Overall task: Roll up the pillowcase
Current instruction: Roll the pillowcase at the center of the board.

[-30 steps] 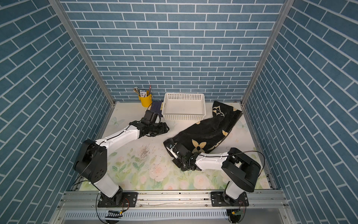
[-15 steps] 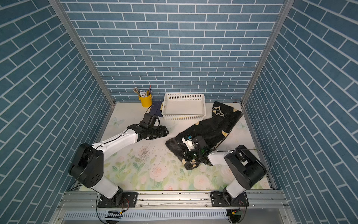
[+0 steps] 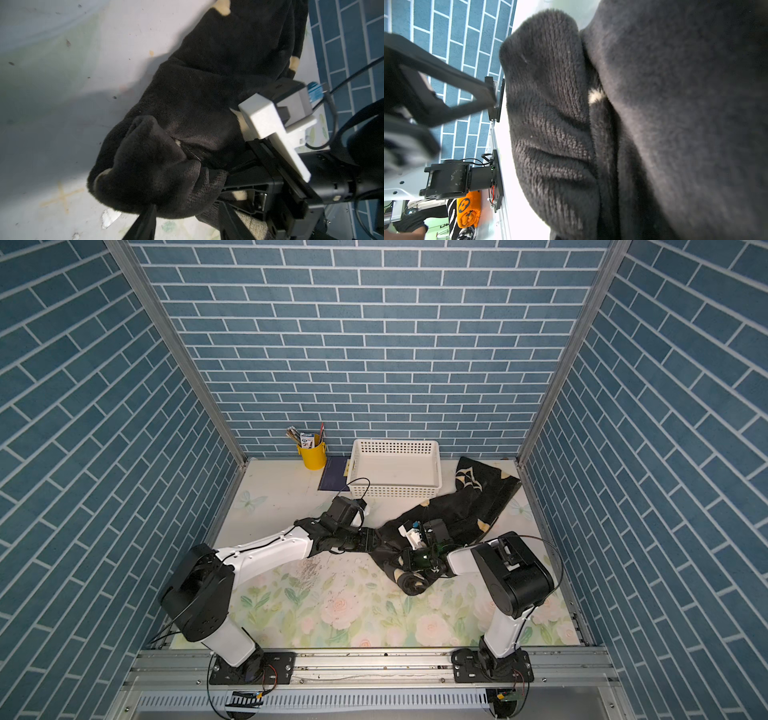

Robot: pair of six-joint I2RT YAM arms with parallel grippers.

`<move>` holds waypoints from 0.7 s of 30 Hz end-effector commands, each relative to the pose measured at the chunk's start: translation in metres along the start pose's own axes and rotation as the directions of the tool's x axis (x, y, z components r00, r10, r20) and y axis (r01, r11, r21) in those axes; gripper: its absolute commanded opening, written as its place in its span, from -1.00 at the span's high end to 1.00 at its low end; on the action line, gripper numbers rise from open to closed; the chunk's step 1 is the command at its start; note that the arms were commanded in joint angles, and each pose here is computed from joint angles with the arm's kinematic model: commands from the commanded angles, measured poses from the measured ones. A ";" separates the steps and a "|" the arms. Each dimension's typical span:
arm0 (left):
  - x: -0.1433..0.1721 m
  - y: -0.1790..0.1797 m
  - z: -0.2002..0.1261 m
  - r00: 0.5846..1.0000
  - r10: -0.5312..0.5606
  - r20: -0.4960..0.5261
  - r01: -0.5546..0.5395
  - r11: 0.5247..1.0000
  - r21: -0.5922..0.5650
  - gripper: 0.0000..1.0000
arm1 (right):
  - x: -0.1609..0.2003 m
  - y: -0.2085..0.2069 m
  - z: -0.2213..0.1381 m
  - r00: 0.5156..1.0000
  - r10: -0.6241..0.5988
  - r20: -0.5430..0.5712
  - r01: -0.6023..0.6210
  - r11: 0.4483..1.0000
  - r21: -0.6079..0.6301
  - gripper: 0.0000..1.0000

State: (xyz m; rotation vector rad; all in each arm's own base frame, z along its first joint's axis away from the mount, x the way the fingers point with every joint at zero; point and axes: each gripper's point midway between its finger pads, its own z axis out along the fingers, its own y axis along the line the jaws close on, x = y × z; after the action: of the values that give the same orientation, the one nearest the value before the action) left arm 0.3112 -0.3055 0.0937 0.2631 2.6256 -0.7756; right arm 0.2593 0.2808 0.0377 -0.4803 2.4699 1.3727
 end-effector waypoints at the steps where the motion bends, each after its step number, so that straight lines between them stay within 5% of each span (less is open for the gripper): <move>1: -0.002 0.015 0.023 0.999 -0.032 -0.021 0.031 0.997 -0.072 0.01 | 0.003 -0.019 -0.007 1.000 0.012 0.001 -0.012 0.994 0.107 0.58; 6: -0.002 0.024 0.042 0.995 -0.091 -0.050 0.085 0.990 -0.115 0.03 | -0.012 -0.007 -0.025 0.990 -0.137 0.022 0.128 0.963 0.236 0.02; 9: -0.003 0.025 0.042 0.994 -0.095 -0.050 0.088 0.988 -0.129 0.03 | -0.021 0.004 -0.037 0.961 -0.277 0.007 0.254 0.891 0.375 -0.28; 12: -0.004 0.024 0.042 0.994 -0.098 -0.050 0.091 0.988 -0.124 0.03 | -0.026 0.019 -0.050 0.902 -0.432 -0.023 0.378 0.762 0.526 -0.44; 14: -0.005 0.022 0.042 0.994 -0.099 -0.048 0.092 0.989 -0.116 0.03 | -0.026 0.025 -0.059 0.863 -0.505 -0.028 0.414 0.674 0.612 -0.98; 21: -0.004 0.020 0.042 0.994 -0.099 -0.052 0.093 0.990 -0.105 0.03 | -0.005 0.053 -0.055 0.662 -0.726 -0.186 0.580 0.339 0.741 -0.99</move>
State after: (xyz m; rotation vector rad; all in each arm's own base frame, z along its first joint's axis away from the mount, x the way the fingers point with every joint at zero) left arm 0.3316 -0.3135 0.0537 0.1426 2.7341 -0.6873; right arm 0.2325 0.2842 0.1183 -0.8768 2.0836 0.3347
